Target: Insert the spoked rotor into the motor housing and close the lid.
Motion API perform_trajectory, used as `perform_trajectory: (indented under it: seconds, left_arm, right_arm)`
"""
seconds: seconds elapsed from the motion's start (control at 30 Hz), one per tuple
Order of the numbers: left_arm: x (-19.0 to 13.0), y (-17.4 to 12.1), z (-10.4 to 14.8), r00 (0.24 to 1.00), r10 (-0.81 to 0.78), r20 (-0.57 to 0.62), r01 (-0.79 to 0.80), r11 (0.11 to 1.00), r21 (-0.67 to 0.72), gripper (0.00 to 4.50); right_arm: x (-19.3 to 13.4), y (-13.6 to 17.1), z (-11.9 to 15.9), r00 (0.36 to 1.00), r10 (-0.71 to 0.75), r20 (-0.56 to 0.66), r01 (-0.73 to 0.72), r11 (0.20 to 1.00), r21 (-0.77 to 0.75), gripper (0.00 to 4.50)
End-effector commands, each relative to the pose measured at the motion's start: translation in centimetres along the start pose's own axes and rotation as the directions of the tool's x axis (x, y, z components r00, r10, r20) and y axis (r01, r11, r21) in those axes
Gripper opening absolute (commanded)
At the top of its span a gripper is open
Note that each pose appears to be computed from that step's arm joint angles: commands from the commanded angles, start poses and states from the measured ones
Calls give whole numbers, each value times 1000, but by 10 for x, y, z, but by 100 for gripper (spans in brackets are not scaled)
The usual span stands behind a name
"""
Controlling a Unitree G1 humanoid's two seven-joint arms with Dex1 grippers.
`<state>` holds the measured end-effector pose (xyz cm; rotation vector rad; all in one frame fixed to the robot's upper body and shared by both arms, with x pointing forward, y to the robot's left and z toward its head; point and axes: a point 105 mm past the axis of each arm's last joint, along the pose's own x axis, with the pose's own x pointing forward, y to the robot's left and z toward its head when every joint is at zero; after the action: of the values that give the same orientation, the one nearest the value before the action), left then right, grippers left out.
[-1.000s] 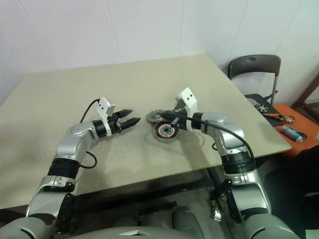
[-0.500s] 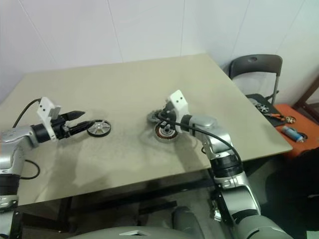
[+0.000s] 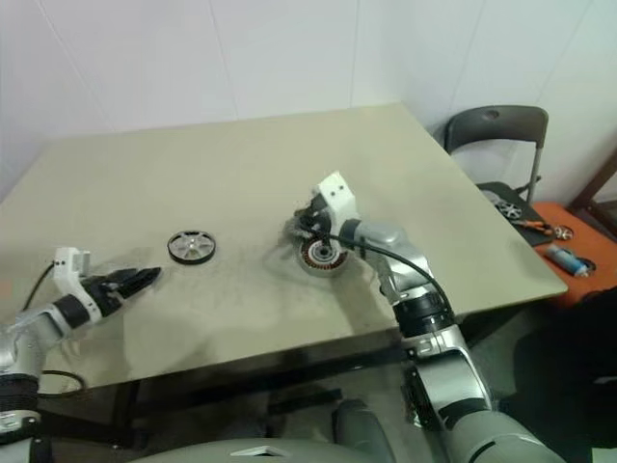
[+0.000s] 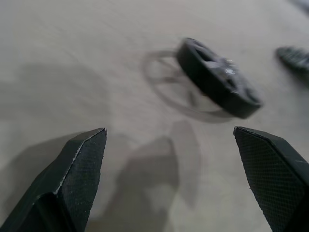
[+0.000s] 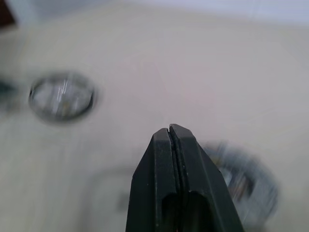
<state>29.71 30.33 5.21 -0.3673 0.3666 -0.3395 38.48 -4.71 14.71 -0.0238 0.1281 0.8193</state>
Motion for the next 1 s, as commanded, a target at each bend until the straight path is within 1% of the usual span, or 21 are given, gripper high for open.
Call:
perform_trajectory:
  seconds: [0.03,0.07,0.1,0.2,0.23,0.27,0.33,0.43,0.53,0.67,0.8,0.93,1.0]
  left_arm:
    - [12,-13,16,996,-13,85,13,1000,-3,446]
    - [19,-21,16,995,-33,98,35,999,-22,446]
    - [25,-28,16,993,-56,105,60,998,-32,446]
    - [35,-39,15,991,-90,101,94,995,-27,446]
    - [39,-39,14,991,-89,103,93,995,-35,446]
    - [41,-39,14,991,-88,104,92,995,-42,446]
    - [46,-38,14,991,-79,107,84,995,-51,446]
    - [57,-38,15,991,-62,122,69,996,-60,446]
    - [63,-41,17,988,-65,140,80,992,-100,446]
    - [67,-50,8,988,-102,116,115,987,-114,446]
    - [66,-36,2,994,-30,109,47,986,-163,446]
    - [63,-33,-3,995,1,97,16,985,-173,446]
    - [60,-33,-2,994,11,107,8,984,-176,408]
  right_arm:
    - [-15,-2,67,969,39,242,-64,993,99,0]
    - [-24,5,71,960,106,258,-144,981,133,0]
    - [-32,7,67,959,144,244,-181,973,140,0]
    - [-57,-25,26,994,24,105,-40,989,145,0]
    - [-70,-39,6,998,-40,38,36,994,101,0]
    - [-79,-47,-6,997,-74,-4,74,995,64,0]
    - [-93,-56,-18,993,-119,-25,120,990,79,0]
    - [-109,-67,-18,979,-205,9,202,970,136,0]
    - [-109,-67,-18,970,-240,27,233,959,161,0]
    - [-103,-58,-26,972,-234,0,232,962,144,0]
    - [-99,-58,-27,971,-240,-12,239,961,136,0]
    - [-95,-62,-29,969,-247,-28,248,960,131,0]
    - [-91,-61,-30,970,-239,-34,241,962,131,0]
